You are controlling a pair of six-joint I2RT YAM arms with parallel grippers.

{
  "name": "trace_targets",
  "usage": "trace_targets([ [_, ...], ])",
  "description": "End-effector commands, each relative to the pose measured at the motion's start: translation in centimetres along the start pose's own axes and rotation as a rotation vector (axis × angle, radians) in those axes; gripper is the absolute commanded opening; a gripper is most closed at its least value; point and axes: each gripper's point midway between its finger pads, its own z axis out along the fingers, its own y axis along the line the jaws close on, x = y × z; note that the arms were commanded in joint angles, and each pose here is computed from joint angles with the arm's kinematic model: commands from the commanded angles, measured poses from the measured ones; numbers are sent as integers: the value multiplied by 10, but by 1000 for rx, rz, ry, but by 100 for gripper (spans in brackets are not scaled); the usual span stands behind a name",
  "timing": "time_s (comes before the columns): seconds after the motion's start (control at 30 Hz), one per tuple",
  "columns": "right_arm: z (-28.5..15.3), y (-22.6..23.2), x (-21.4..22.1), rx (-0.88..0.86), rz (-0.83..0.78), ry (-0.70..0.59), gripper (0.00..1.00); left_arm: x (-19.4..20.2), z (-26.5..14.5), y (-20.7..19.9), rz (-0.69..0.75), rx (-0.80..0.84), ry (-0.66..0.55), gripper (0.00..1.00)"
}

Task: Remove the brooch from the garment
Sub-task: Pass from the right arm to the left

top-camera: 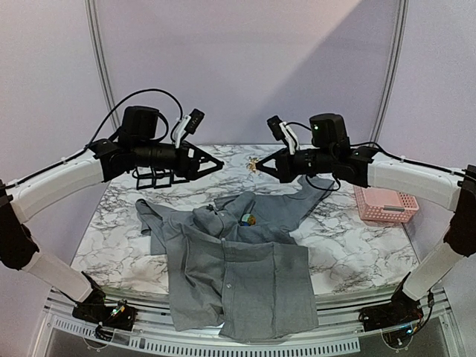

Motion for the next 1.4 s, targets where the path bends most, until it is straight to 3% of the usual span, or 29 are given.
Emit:
trace_targets([
  [0.0,-10,47,-7,-250,-7,58,0,-14,1,-18,-71,110,-20,85],
  [0.17,-5,56,-5,-315,22,109,0,-14,9,-39,-103,227,-7,84],
  [0.37,3,54,6,-334,30,164,0,1,18,-41,-96,249,40,79],
  [0.5,4,55,9,-348,40,177,0,16,29,-42,-101,262,102,53],
  [0.73,7,55,14,-364,60,194,0,33,40,-32,-99,203,167,50],
  [1.37,12,58,22,-401,75,222,0,39,48,-41,-118,249,192,25],
])
